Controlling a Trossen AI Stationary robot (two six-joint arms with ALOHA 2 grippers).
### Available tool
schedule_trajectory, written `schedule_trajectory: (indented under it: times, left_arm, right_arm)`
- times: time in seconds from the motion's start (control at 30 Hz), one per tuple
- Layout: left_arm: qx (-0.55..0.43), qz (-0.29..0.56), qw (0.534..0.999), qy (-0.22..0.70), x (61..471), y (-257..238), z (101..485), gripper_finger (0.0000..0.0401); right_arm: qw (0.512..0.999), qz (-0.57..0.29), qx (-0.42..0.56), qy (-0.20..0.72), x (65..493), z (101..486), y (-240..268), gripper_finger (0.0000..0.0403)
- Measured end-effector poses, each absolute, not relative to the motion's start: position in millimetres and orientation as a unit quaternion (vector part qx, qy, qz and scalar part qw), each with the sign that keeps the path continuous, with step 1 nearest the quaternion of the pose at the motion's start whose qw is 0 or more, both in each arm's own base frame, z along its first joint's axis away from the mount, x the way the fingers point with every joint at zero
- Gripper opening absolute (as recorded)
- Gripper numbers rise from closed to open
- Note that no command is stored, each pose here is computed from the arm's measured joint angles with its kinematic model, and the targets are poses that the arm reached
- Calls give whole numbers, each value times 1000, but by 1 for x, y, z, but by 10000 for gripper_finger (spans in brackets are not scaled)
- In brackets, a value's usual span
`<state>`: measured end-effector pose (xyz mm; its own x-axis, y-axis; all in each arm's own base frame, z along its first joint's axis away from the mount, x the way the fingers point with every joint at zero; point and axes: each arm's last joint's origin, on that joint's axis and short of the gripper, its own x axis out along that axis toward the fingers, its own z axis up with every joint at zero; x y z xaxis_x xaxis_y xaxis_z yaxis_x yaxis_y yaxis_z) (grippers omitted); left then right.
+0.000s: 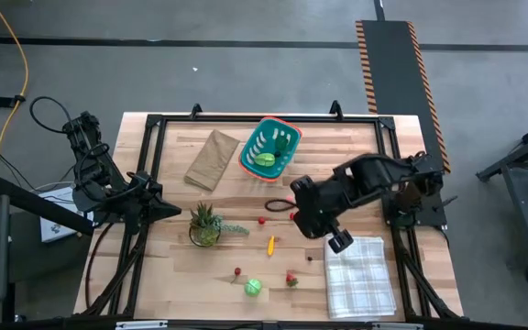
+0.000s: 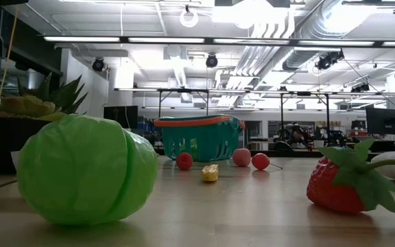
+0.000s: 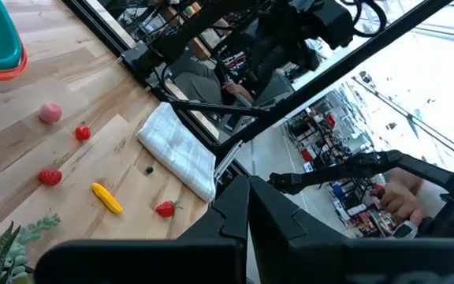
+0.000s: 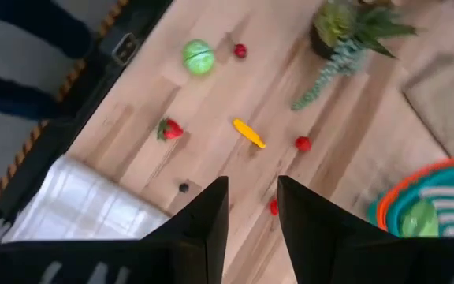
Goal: Pick and placing Produce into tupperware
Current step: Put the black cherry in the green basket
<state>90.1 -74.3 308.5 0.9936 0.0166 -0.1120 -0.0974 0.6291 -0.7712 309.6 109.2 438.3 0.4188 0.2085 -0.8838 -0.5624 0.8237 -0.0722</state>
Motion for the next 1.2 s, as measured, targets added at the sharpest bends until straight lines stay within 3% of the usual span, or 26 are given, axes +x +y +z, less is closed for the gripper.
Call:
schedule_trajectory:
  times: [0.17, 0.3, 0.6, 0.9, 1.2]
  left_arm:
    - [-428, 31, 902, 48, 90, -74, 308, 1]
    - [-428, 31, 902, 48, 90, -74, 308, 1]
    - [-428, 31, 902, 48, 90, -74, 308, 1]
    - [-428, 31, 902, 48, 90, -74, 308, 1]
    - [-427, 31, 902, 49, 90, -74, 308, 1]
  right_arm:
    - [812, 280, -206, 470, 313, 438, 100, 103]
    - [812, 318, -145, 468, 314, 439, 93, 103]
    - [813, 290, -183, 471, 315, 437, 87, 103]
    - [764, 273, -110, 574, 323, 365, 50, 102]
    - [771, 301, -40, 560, 280, 306, 56, 102]
